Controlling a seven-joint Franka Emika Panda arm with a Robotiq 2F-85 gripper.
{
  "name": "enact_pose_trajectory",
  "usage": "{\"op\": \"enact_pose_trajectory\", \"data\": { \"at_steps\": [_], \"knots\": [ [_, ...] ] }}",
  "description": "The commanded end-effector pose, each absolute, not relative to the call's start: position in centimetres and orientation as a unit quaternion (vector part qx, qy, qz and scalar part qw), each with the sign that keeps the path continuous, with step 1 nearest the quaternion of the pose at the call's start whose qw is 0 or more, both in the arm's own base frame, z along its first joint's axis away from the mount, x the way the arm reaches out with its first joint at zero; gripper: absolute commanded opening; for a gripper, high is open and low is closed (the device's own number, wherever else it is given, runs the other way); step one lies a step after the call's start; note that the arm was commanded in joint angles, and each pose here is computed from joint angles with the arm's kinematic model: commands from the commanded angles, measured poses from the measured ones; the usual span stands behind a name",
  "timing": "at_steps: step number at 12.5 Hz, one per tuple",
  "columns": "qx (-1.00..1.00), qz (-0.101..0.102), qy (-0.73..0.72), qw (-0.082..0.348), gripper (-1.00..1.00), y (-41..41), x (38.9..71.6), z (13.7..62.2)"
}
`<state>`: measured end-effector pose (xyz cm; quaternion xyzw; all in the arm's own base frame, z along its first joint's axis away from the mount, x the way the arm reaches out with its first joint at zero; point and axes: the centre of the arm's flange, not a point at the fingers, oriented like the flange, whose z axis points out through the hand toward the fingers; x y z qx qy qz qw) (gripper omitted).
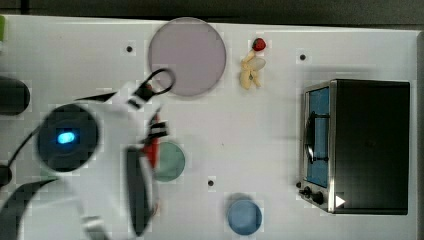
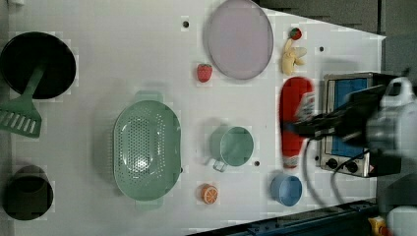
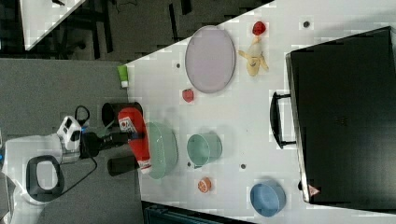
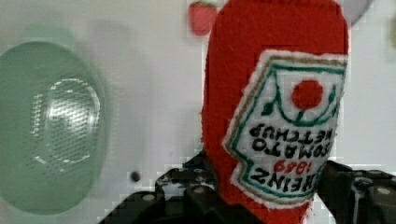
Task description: Pick Ketchup from the table and place it in strainer.
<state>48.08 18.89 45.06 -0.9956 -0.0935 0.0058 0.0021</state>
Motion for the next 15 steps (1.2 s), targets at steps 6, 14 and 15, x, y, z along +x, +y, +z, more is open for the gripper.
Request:
{"op": "enact_pose_trajectory", "data": {
  "at_steps": [6,14,15],
  "knots": [
    [-0.992,0.033,0.085,0.086,0.22,34.7,44.4,34.2],
    [-0.984,0.05,0.096,0.143,1.0,37.9,44.2,24.4],
    [-0.982,0.042,0.113,0.143,1.0,37.5,44.7,25.4]
  ]
}}
